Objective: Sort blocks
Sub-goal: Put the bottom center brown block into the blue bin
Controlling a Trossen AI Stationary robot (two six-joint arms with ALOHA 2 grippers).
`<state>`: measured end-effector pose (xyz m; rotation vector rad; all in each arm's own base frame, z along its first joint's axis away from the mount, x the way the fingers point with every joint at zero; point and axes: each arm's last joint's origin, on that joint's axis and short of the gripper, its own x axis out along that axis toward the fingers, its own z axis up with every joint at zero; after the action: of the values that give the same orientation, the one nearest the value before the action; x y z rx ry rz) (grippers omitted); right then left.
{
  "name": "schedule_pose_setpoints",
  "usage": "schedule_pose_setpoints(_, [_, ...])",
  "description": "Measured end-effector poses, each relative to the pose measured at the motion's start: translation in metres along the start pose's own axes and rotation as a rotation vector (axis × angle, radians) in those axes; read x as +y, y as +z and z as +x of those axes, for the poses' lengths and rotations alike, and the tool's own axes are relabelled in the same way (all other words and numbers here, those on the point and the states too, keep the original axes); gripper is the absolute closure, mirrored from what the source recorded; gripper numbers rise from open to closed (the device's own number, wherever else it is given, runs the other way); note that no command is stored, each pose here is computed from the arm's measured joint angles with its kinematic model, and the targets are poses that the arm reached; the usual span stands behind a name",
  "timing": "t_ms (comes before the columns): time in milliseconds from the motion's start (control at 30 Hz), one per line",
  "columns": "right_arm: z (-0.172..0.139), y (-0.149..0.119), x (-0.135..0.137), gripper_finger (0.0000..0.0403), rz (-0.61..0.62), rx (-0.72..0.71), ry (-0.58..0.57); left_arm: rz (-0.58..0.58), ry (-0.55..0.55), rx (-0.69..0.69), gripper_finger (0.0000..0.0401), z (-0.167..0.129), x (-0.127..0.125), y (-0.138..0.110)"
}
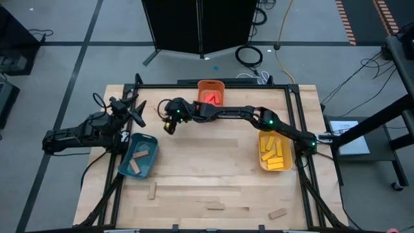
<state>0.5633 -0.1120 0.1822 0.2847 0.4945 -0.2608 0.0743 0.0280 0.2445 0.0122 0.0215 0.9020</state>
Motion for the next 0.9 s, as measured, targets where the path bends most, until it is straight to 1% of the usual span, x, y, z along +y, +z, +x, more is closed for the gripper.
schedule_pose_setpoints(67, [-0.017,0.009,0.012,0.0236,-0.031,0.054,0.033,-0.002,-0.035,-0.001,0.0182,0.000,-0.001,0.000])
schedule_pose_setpoints(200, [-0.068,0.027,0.040,0.0236,-0.053,0.207,0.037,-0.011,-0.129,-0.012,0.0182,0.000,-0.004,0.001])
schedule_pose_setpoints(267, [-0.094,0.027,0.055,0.0236,-0.049,0.317,0.028,-0.017,-0.169,-0.020,0.0182,0.000,-0.005,0.002])
schedule_pose_setpoints(333, [-0.118,0.022,0.075,0.0236,-0.034,0.436,0.018,-0.023,-0.213,-0.028,0.0182,-0.001,-0.006,0.003])
schedule_pose_setpoints(433, [-0.158,0.012,0.109,0.0236,0.027,0.582,0.003,-0.024,-0.261,-0.036,0.0182,-0.001,-0.007,0.004])
schedule_pose_setpoints(533, [-0.187,-0.006,0.141,0.0236,0.093,0.724,-0.051,-0.031,-0.283,-0.046,0.0182,-0.001,-0.008,0.005])
schedule_pose_setpoints(600, [-0.199,-0.024,0.163,0.0236,0.076,0.808,-0.082,-0.031,-0.304,-0.054,0.0182,-0.001,-0.009,0.006])
schedule_pose_setpoints(700, [-0.214,-0.050,0.196,0.0234,-0.002,0.891,-0.077,-0.038,-0.343,-0.064,0.0182,-0.002,-0.010,0.007])
schedule_pose_setpoints(800, [-0.220,-0.076,0.228,0.0228,-0.128,0.913,-0.003,-0.050,-0.367,-0.082,0.0182,-0.002,-0.010,0.009])
schedule_pose_setpoints(900, [-0.214,-0.104,0.256,0.0219,-0.249,0.901,0.079,-0.054,-0.385,-0.090,0.0182,-0.002,-0.010,0.010])
